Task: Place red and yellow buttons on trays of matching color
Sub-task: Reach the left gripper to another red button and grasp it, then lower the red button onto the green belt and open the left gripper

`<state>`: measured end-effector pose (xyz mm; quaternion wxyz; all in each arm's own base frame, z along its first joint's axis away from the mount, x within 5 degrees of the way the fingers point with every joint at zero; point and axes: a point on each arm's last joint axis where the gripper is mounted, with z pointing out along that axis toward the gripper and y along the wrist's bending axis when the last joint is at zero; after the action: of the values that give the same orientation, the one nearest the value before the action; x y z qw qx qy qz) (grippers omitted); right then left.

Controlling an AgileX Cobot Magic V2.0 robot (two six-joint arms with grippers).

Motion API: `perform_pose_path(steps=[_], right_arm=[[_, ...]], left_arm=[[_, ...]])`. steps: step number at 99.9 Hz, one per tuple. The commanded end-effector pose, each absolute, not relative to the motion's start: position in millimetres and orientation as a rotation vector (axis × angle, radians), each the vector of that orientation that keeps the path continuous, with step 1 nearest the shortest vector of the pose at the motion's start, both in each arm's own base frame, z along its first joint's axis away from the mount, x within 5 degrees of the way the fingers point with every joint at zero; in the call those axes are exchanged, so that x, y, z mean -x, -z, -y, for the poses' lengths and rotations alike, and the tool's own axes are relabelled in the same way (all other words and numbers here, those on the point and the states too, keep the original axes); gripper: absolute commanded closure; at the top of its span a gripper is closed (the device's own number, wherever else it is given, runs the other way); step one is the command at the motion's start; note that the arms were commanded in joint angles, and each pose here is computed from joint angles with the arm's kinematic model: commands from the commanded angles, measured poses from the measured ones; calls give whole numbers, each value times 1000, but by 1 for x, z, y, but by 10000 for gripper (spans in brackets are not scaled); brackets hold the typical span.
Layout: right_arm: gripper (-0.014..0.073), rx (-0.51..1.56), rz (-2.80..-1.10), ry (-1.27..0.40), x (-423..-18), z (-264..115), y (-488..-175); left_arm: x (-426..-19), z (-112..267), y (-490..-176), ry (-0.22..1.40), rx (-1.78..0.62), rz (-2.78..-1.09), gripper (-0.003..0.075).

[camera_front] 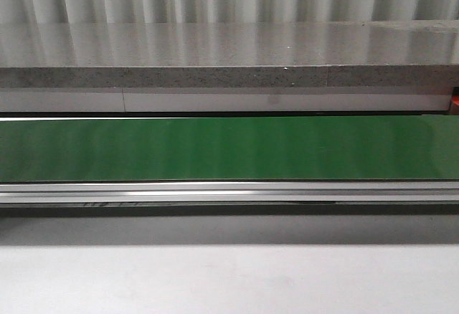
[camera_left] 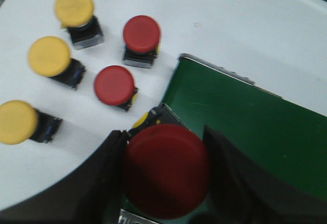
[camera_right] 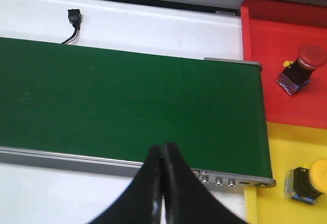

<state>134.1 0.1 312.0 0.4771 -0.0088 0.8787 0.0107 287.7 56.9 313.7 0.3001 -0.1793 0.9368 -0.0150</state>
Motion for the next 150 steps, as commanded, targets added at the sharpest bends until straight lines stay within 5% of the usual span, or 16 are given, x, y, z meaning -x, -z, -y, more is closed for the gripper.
perform_pose_path(steps=[1,59,69,92,150], right_arm=[[662,23,-2046,-12,-137,1,-326],[662,23,-2046,-12,-137,1,-326],[662,23,-2046,-12,-137,1,-326],[662,23,-2046,-12,-137,1,-326],[662,23,-2046,-12,-137,1,-326]], left_arm=[[-295,-42,-334,60,357,-2421,740],[-322,-27,-289,69,253,-2649,721],[-321,-27,-290,67,241,-2655,610],[-321,-26,-305,57,168,-2680,127],[-298,-55,-354,10,300,-2536,101]])
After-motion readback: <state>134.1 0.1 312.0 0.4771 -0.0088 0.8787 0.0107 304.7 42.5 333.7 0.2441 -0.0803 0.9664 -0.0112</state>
